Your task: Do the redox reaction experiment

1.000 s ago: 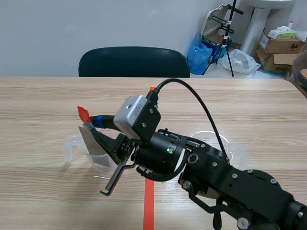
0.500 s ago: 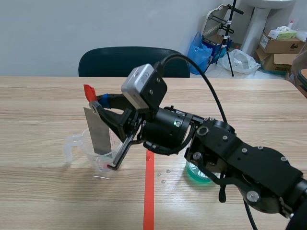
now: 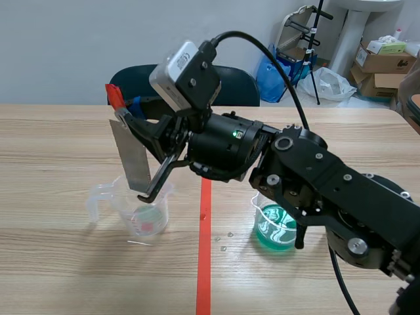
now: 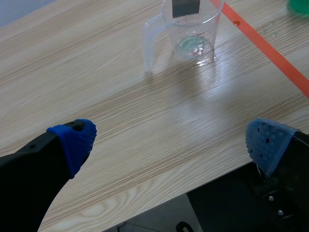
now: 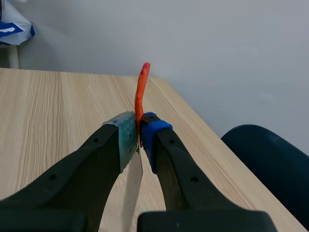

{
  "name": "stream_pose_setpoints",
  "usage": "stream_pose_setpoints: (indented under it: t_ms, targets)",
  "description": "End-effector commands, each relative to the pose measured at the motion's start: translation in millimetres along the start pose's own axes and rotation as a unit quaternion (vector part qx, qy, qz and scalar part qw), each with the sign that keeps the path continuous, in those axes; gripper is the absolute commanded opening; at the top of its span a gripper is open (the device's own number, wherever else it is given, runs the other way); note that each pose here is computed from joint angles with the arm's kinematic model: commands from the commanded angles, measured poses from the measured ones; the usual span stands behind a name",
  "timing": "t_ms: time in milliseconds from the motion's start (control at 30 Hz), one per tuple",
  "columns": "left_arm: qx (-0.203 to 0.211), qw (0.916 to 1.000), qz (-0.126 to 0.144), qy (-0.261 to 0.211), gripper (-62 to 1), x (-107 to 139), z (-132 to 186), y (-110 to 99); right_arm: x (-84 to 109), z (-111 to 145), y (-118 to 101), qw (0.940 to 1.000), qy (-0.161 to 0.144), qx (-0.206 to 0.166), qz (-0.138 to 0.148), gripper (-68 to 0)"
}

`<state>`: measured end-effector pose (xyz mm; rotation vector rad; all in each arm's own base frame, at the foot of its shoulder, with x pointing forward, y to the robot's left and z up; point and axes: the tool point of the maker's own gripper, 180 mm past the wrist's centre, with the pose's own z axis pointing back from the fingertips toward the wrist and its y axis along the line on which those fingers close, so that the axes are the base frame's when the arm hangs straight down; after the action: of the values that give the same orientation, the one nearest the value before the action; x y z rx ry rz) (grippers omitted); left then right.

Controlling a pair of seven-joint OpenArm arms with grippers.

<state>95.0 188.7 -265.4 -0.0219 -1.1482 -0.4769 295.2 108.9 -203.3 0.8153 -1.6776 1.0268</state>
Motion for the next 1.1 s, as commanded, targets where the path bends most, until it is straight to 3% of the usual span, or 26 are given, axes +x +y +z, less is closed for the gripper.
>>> stream_pose_setpoints:
  t_ms: [0, 500, 867, 1067]
  targets:
    - [0.002, 1.0000, 0.001, -0.010, 1.4, 4.2, -0.1, 1.0, 21.4, -3.6, -13.5, 0.9996, -0.026, -0.013, 0.006, -66.2]
    - [0.002, 1.0000, 0.001, -0.010, 1.4, 4.2, -0.1, 1.0, 66.2, -10.7, -15.1, 0.9999, -0.004, -0.013, -0.010, -66.2]
    - [0.002, 1.0000, 0.001, -0.010, 1.4, 4.2, -0.1, 1.0, 65.6, -12.1, -13.3, 0.9996, 0.025, -0.012, -0.001, -66.1]
    - [0.002, 1.0000, 0.001, -0.010, 1.4, 4.2, -0.1, 1.0, 65.6, -12.1, -13.2, 0.9996, 0.025, -0.012, -0.002, -66.1]
